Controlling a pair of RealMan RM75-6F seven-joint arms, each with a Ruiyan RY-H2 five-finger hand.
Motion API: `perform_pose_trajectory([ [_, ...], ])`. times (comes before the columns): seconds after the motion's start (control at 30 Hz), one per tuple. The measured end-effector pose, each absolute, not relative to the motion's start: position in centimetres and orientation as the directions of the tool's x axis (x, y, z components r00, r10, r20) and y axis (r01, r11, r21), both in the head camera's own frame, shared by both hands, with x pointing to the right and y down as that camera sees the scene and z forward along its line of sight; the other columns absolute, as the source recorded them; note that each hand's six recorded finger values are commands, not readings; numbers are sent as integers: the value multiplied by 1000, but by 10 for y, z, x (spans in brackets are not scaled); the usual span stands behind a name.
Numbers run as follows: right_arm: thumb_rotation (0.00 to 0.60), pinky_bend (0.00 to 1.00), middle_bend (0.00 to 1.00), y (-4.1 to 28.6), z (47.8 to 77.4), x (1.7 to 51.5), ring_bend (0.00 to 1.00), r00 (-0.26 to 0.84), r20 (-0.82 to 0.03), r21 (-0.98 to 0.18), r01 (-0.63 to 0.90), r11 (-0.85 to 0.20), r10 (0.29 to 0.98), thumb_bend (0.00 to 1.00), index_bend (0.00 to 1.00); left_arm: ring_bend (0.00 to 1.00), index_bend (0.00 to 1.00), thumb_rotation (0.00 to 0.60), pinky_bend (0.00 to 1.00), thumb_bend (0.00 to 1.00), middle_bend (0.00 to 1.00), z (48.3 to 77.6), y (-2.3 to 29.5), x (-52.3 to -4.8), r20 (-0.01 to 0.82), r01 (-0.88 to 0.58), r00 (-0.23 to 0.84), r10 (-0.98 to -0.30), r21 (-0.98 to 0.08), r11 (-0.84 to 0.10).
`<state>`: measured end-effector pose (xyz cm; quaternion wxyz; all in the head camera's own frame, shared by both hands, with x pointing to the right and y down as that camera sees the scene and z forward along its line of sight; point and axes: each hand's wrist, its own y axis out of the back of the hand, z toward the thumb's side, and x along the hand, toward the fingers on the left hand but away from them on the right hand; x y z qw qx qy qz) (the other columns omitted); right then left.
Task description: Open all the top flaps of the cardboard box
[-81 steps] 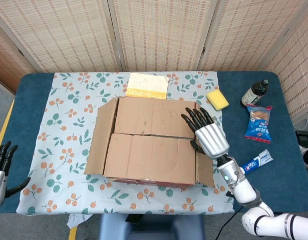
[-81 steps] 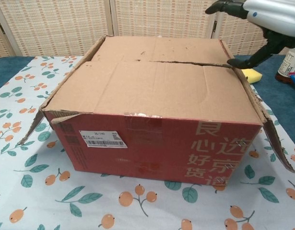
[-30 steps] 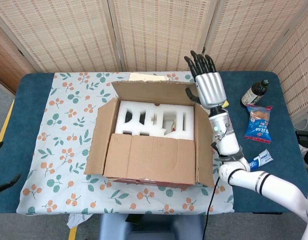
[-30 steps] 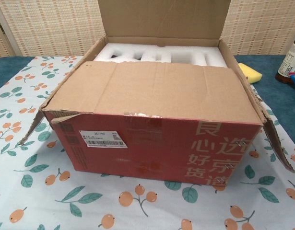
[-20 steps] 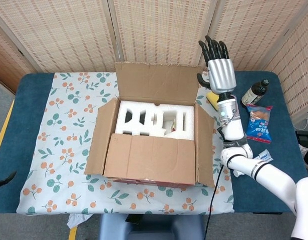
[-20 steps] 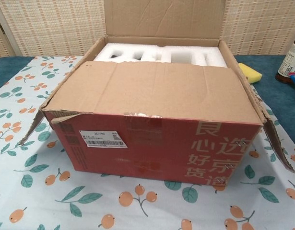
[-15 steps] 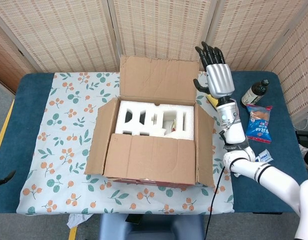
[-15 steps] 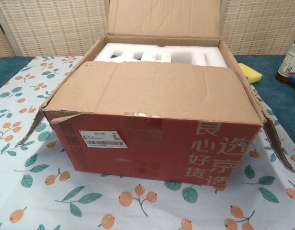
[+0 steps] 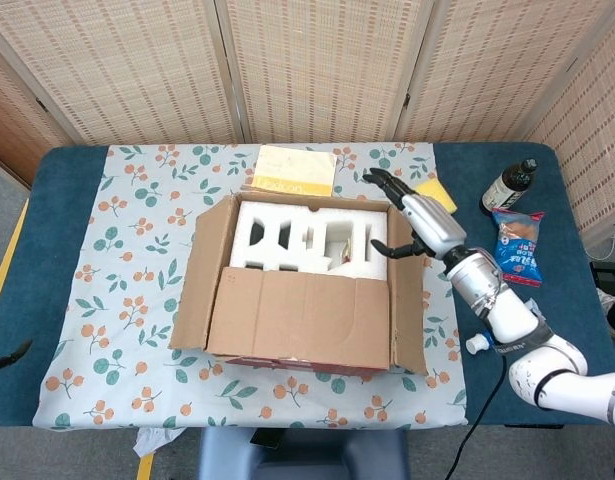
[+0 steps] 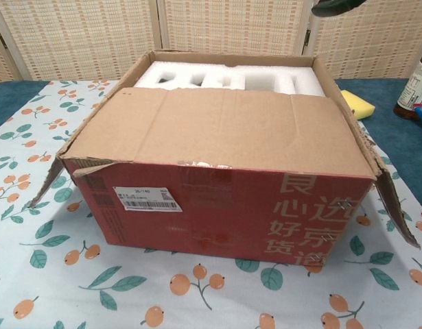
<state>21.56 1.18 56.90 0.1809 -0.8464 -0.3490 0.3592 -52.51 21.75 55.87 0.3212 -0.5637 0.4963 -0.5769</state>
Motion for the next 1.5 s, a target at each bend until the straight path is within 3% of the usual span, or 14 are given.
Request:
perform_pose_trajectory([
  [0.17, 600, 291, 0, 26, 574, 212, 136, 531, -530, -396, 534, -746, 661, 393, 0, 0, 0, 600, 0, 235, 44, 558, 217, -526, 329, -191, -158, -931, -935, -298],
  [0.4, 600, 306, 0, 37, 591, 207, 125, 563, -602, -179, 597, -782, 567, 393, 0, 0, 0, 600, 0, 236, 44, 558, 217, -526, 331, -196, -157, -930, -934, -300],
  [0.93, 600, 316, 0, 63, 619, 194, 89, 636, -631, -57, 532, -845, 443, 393, 0, 0, 0, 600, 0, 236, 44, 556, 215, -532, 319, -209, -171, -932, -936, -282],
  [1.5, 600, 348, 0, 60, 577, 201, 76, 721, -513, 15, 550, -835, 466, 393, 0, 0, 0, 600, 0, 236, 44, 556, 214, -532, 312, -206, -171, -935, -939, -276],
])
